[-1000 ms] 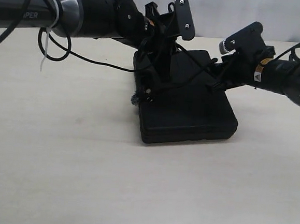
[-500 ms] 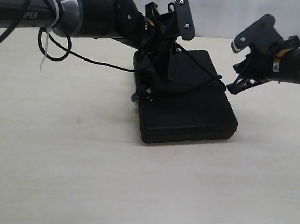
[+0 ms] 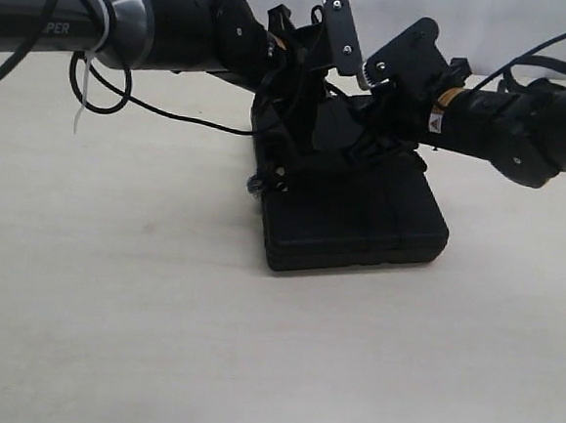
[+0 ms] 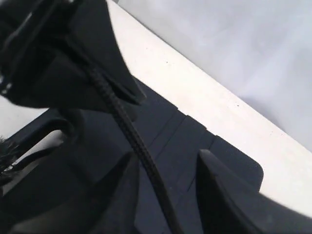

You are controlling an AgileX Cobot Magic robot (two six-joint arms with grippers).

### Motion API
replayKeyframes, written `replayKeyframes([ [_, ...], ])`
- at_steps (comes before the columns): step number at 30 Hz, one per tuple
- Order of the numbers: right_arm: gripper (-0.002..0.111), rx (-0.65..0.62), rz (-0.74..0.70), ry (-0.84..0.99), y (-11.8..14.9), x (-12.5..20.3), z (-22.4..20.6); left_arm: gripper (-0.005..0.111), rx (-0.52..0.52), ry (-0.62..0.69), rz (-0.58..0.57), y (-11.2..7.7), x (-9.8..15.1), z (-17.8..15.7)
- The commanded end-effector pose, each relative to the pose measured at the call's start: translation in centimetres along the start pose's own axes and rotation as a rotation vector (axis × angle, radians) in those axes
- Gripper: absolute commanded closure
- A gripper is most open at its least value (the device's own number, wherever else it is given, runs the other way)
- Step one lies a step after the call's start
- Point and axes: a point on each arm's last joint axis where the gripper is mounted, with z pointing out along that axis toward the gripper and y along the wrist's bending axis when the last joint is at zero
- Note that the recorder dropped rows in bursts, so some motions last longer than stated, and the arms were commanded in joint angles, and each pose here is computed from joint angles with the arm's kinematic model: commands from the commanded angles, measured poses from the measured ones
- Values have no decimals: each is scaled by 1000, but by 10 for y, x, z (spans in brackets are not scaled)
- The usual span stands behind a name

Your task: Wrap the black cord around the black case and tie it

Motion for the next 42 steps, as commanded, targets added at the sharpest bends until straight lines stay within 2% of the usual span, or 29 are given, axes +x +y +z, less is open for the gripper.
replayKeyframes([
  [1,72,9,-17,84,-3,10,14,107,0,-10,-9,0,-5,-4],
  [8,71,-20,-168,149,4,17,14,107,-3,-11,-7,1,-5,-4],
  [10,66,-44,-224,157,9,20,13,107,-3,-11,-7,1,-5,-4],
  [14,55,-60,-272,145,16,16,12,107,-3,-11,-7,1,-5,-4],
  [18,56,-54,-258,134,15,15,12,107,-3,-11,-7,1,-5,-4],
  [22,61,-52,-233,80,14,17,18,107,33,0,24,-2,-4,-5],
  [27,70,-59,-247,104,13,31,27,107,80,9,78,-5,-5,-9],
  [30,87,-33,-207,114,4,35,26,107,78,9,78,-5,-5,-9],
  [32,102,-25,-193,121,1,37,25,107,78,8,76,-5,-5,-9],
  [37,104,-24,-191,128,0,38,25,107,60,2,73,-3,-6,-9],
  [39,104,-18,-168,144,-1,40,25,106,47,-4,30,-2,-6,-9],
  [42,104,-1,-139,153,-7,43,24,90,42,-5,29,-2,-7,-9],
])
